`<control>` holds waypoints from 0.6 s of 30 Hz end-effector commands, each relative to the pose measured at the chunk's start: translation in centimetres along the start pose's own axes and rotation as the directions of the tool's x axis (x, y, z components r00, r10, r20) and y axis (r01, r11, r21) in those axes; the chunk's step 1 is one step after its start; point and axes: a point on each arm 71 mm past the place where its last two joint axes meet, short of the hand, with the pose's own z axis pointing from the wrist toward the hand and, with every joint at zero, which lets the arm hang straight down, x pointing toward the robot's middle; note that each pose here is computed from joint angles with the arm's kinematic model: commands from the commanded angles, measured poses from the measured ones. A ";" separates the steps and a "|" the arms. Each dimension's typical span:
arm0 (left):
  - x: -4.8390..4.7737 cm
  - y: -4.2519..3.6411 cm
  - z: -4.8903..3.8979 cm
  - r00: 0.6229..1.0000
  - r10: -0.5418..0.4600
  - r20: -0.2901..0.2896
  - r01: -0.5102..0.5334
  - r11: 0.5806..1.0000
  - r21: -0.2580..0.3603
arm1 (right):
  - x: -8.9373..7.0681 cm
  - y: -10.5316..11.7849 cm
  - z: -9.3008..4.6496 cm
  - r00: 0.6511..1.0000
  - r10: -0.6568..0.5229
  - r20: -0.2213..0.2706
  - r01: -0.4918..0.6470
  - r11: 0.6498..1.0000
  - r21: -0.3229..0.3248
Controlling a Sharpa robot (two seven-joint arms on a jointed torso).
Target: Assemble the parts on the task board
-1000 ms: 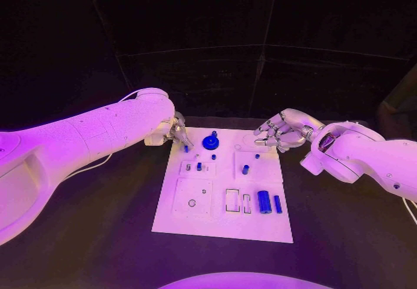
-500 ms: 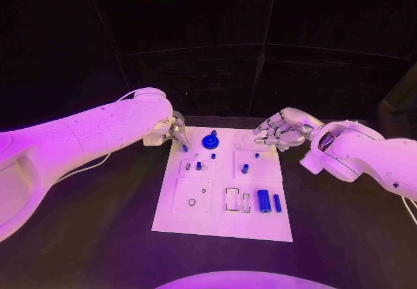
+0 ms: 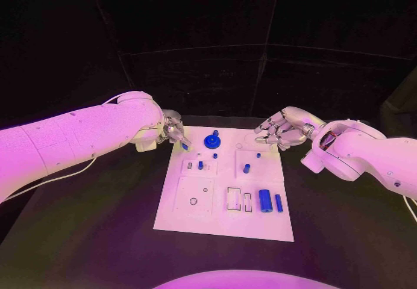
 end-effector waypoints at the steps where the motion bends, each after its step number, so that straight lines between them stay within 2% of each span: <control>1: -0.07 -0.50 -0.72 0.992 -0.020 0.125 0.015 0.999 0.045 | -0.1 0.1 0.0 1.000 0.002 0.000 -0.002 1.000 -0.011; 5: 0.97 -0.44 -1.42 0.985 -0.009 0.170 -0.004 0.997 0.075 | -0.2 0.1 0.0 1.000 0.002 0.001 -0.002 1.000 -0.010; 9: 1.99 -0.40 -1.71 0.982 0.008 0.191 -0.026 0.995 0.093 | -0.2 0.0 0.0 1.000 0.001 0.004 -0.001 1.000 -0.008; 14: 3.31 -0.44 -1.77 0.980 0.040 0.197 -0.061 0.993 0.102 | -0.2 0.0 0.0 1.000 0.001 0.004 -0.001 1.000 -0.008; 18: 4.37 -0.34 -1.67 0.982 0.069 0.176 -0.087 0.992 0.095 | -0.2 0.0 0.1 1.000 0.001 0.004 -0.001 1.000 -0.009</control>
